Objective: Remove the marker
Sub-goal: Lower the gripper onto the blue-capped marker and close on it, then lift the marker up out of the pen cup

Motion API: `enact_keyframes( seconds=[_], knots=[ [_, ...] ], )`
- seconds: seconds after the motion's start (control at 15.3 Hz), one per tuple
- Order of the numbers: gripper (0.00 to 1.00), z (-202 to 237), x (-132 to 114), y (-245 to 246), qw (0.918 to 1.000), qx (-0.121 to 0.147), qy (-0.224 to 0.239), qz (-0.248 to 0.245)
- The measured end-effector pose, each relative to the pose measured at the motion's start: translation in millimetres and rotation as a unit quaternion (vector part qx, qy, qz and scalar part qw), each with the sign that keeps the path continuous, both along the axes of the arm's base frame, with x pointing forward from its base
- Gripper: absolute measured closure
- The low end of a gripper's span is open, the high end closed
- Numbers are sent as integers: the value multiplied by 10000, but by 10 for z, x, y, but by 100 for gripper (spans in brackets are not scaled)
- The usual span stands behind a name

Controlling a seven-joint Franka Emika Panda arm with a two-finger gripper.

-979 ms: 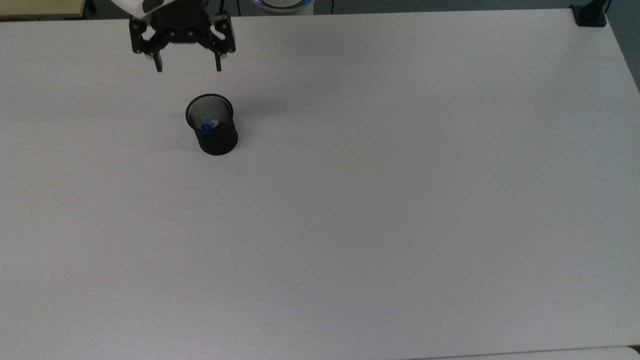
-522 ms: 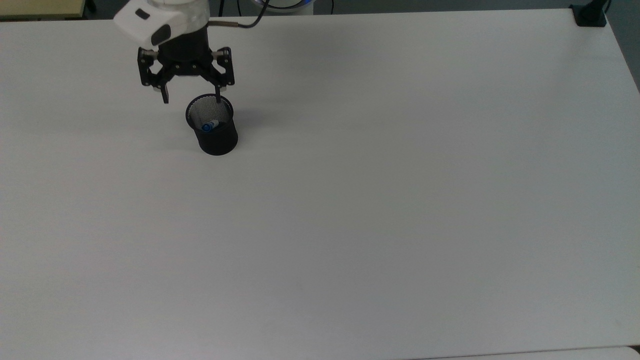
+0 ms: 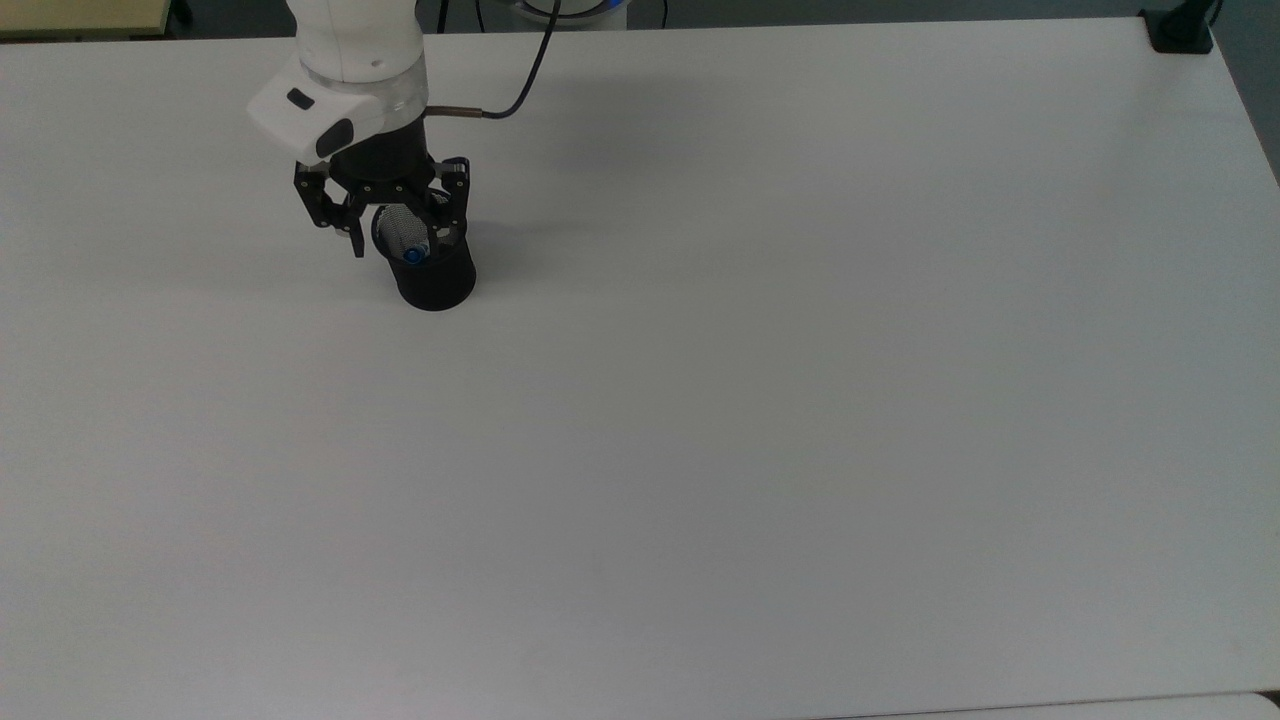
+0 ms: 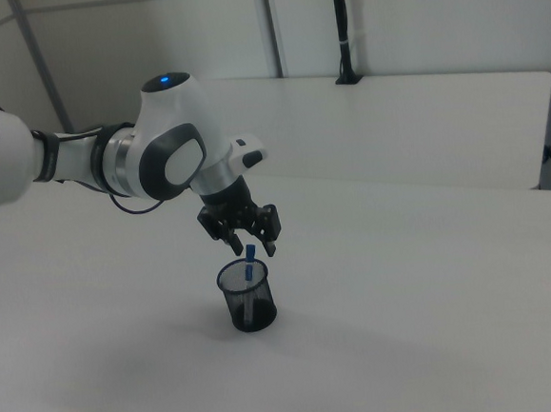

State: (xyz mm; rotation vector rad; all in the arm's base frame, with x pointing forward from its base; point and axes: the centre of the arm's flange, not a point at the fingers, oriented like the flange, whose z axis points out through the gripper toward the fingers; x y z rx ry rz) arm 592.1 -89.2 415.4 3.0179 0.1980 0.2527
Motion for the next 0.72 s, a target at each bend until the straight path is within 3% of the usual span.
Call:
enact_keyframes(
  seconds=[0.26, 0.52, 0.72],
  knots=[
    [41, -54, 15, 27, 10000, 12, 32, 9],
    [81, -35, 25, 61, 10000, 26, 7, -29],
    [81, -27, 29, 82, 10000, 36, -6, -64]
  ],
)
